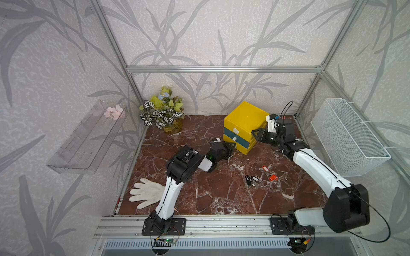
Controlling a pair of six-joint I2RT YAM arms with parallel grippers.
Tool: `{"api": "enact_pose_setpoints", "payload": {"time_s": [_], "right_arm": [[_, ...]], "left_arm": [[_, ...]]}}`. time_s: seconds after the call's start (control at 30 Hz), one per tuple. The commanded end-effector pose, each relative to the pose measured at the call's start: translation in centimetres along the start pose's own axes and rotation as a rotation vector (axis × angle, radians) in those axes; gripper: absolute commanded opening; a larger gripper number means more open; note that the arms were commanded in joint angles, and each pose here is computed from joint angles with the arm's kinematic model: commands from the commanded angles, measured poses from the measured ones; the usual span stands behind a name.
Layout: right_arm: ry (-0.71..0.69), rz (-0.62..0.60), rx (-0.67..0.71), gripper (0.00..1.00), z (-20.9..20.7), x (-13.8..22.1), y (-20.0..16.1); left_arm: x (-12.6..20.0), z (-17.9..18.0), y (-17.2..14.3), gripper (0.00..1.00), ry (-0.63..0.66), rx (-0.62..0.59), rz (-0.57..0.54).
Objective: Take the keys out of the drawer
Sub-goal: Open the drawer in the storage box.
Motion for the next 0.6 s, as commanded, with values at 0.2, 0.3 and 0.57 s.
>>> {"api": "enact_pose_setpoints", "payload": {"time_s": [0.2,0.3,0.57], "right_arm": [[0.001,0.07,-0.021,0.49,-0.2,-0.2,-1.3],[0.005,0.075,-0.025,0.49,-0.2,-0.2,-1.5],[0.009,0.082,-0.022,0.49,0.0,-0.4,-1.8]], "left_arm": [[2.9,0.8,0.1,0.28,0.036,-0.014,-0.04],[3.8,1.2,-0.1,0.28,0.05,-0.012,-0.036],[7.2,1.0,0.3,0.27,0.083,-0.005,-0.063]]}}
Point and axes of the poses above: each gripper's point midway between its finger pads, its own x axis back along the fingers, its own z axis along the line the jaws close on, y = z × x, the point moved 7 cm from there along x, back along the fingers, and after that the axes turned 5 degrees about x, right-handed, at the moved point
